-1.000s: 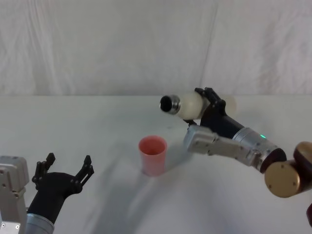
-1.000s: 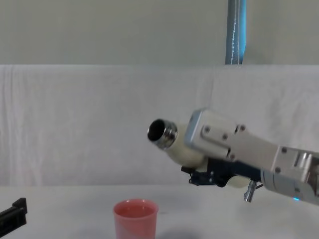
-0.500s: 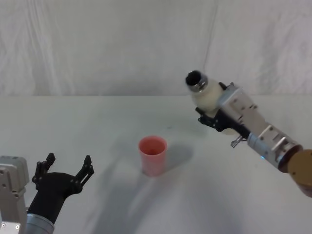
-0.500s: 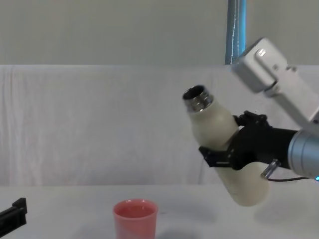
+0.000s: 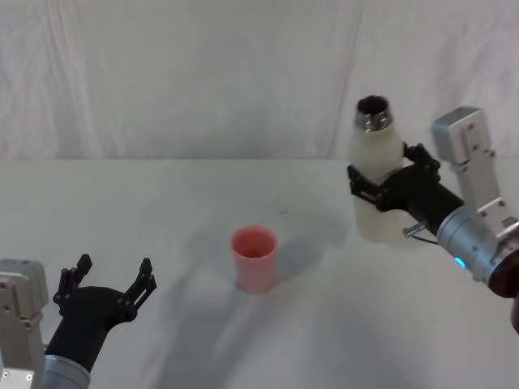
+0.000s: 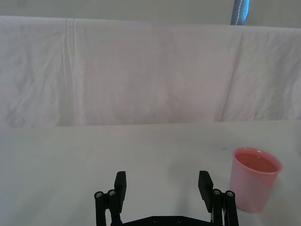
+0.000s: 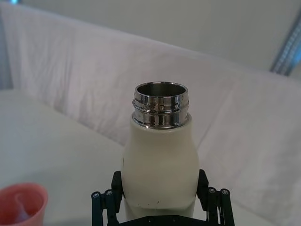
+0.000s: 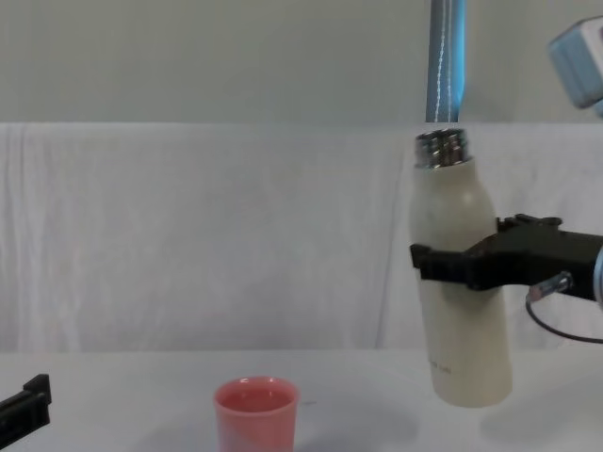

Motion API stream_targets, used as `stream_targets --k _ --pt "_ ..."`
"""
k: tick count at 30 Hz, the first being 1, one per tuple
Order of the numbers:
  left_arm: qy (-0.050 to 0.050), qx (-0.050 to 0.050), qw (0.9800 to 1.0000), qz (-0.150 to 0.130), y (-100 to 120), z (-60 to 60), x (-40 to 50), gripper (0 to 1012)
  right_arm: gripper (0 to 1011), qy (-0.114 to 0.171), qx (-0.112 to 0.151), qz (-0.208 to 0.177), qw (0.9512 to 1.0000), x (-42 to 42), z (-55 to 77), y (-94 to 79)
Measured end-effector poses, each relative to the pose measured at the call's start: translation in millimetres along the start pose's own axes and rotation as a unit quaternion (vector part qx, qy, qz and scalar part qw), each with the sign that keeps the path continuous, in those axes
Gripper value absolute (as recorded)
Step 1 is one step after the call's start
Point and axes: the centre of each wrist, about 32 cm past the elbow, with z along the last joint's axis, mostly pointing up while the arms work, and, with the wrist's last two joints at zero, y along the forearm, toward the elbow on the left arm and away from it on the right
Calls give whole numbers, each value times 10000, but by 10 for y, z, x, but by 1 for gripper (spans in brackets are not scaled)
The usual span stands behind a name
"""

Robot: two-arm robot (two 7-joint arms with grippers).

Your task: Grasp the thermos with one hand and pour water into the cup lid.

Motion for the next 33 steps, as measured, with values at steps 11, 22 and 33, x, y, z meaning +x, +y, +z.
stream_targets --k 11,22,33 --pt "0 0 10000 0 0 0 0 1001 951 938 -111 -359 9949 61 67 -89" --pt "0 0 10000 0 0 0 0 1001 951 1294 -198 -348 9908 19 37 -173" --pt "0 0 10000 0 0 0 0 1001 951 1278 -176 -303 9912 -40 -16 -190"
